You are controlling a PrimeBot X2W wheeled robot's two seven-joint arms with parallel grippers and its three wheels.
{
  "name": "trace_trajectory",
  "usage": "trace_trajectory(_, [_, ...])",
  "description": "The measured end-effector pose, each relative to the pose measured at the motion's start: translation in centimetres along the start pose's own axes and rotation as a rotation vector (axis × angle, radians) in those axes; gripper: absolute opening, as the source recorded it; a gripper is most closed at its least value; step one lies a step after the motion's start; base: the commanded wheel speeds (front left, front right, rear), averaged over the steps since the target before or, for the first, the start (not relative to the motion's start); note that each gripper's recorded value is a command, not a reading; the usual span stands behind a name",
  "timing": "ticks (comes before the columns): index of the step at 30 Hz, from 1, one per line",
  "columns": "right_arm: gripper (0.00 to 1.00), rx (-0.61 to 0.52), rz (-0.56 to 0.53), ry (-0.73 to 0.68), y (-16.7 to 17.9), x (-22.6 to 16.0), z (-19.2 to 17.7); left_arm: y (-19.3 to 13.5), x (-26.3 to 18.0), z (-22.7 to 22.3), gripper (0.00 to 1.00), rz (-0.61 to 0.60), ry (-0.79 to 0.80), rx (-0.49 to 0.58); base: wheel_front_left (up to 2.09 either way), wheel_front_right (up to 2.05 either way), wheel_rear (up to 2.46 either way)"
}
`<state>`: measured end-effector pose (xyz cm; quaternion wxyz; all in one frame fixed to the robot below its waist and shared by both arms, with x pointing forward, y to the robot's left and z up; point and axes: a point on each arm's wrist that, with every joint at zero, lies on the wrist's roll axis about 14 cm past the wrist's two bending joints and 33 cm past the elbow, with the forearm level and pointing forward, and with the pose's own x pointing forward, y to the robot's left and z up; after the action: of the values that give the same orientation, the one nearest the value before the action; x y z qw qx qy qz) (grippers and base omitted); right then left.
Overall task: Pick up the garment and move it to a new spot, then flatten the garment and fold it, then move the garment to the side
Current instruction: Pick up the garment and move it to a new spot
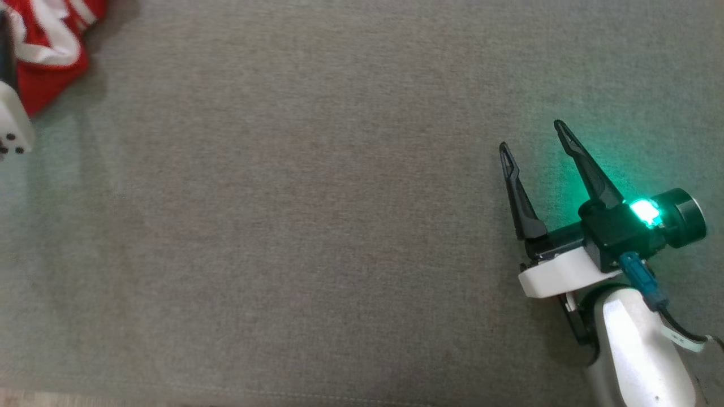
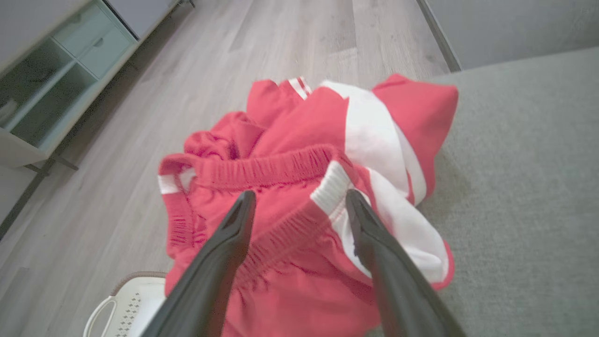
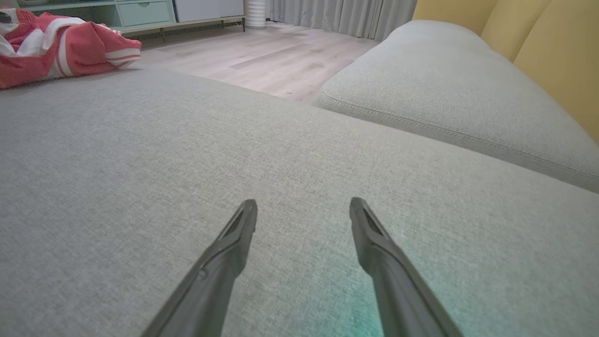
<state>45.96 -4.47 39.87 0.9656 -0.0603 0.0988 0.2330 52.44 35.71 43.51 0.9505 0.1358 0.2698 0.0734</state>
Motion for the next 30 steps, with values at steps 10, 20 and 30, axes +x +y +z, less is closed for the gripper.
trace_trajectory(10, [1.0,-0.004,-0.037,0.032,-1.4,-0.3,-1.4,-1.6,2.7,-3.3,0.06,-0.039,0.125,0.064,0.0,0.0,0.0])
trace_trajectory(20, [1.0,0.01,-0.031,-0.013,-0.8,-1.3,0.7,0.5,0.2,-1.4,0.0,-0.026,0.074,0.093,0.0,0.0,0.0])
trace_trajectory(30, [1.0,0.035,-0.072,-0.115,-1.2,-4.7,4.6,0.3,-6.1,11.1,0.0,-0.081,-0.241,0.184,0.0,0.0,0.0])
